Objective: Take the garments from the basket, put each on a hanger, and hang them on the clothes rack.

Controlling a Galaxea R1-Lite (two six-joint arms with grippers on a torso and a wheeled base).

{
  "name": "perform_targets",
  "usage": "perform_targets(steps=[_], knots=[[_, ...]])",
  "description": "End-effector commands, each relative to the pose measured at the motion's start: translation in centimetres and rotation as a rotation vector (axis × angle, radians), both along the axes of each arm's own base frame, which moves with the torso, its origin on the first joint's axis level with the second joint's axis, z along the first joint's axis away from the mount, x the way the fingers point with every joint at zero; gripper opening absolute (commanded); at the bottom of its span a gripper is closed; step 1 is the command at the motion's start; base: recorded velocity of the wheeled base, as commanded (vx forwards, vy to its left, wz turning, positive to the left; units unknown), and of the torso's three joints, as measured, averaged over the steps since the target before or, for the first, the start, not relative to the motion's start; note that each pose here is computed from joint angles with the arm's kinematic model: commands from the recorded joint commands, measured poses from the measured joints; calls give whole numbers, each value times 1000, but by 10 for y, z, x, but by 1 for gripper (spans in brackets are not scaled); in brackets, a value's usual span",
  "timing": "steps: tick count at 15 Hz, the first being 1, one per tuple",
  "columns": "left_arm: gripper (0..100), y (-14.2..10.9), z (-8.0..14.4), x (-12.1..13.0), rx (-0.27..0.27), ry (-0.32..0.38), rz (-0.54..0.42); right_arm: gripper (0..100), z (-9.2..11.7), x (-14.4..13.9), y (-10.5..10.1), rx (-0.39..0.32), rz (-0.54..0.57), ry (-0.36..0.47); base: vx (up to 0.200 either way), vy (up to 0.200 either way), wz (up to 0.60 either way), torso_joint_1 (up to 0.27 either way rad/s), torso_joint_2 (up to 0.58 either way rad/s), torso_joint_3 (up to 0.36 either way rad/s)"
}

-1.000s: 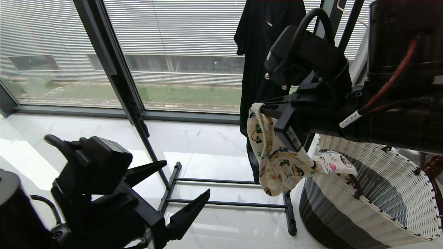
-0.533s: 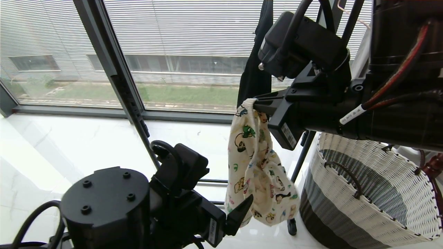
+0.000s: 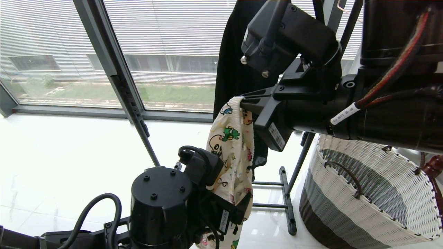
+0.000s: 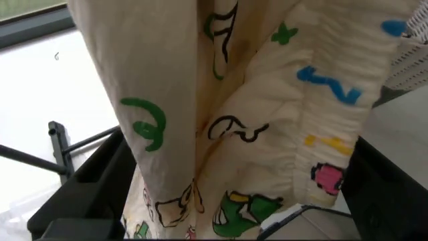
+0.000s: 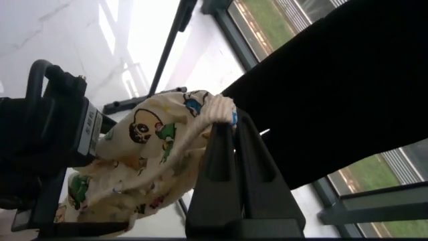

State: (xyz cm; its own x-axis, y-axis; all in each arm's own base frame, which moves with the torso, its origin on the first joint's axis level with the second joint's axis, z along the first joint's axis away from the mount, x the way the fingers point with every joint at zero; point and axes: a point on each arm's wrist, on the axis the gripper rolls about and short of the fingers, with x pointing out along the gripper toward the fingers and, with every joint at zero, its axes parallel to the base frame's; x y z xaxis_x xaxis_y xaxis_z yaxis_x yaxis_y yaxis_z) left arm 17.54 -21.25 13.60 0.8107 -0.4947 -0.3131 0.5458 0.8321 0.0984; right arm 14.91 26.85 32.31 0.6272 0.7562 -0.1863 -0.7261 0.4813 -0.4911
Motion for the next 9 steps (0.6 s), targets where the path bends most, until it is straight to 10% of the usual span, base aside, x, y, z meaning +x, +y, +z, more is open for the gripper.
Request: perform_targets(steps=[1,9], knots=[[100,0,-1,3,6,-5,29,0,-1,0,6,-1,9,0,0,0,0,0,0,0],[100,5,-32,23,116,49,148,0,14,-7,5,35,30,-20,0,0,0,0,0,0]])
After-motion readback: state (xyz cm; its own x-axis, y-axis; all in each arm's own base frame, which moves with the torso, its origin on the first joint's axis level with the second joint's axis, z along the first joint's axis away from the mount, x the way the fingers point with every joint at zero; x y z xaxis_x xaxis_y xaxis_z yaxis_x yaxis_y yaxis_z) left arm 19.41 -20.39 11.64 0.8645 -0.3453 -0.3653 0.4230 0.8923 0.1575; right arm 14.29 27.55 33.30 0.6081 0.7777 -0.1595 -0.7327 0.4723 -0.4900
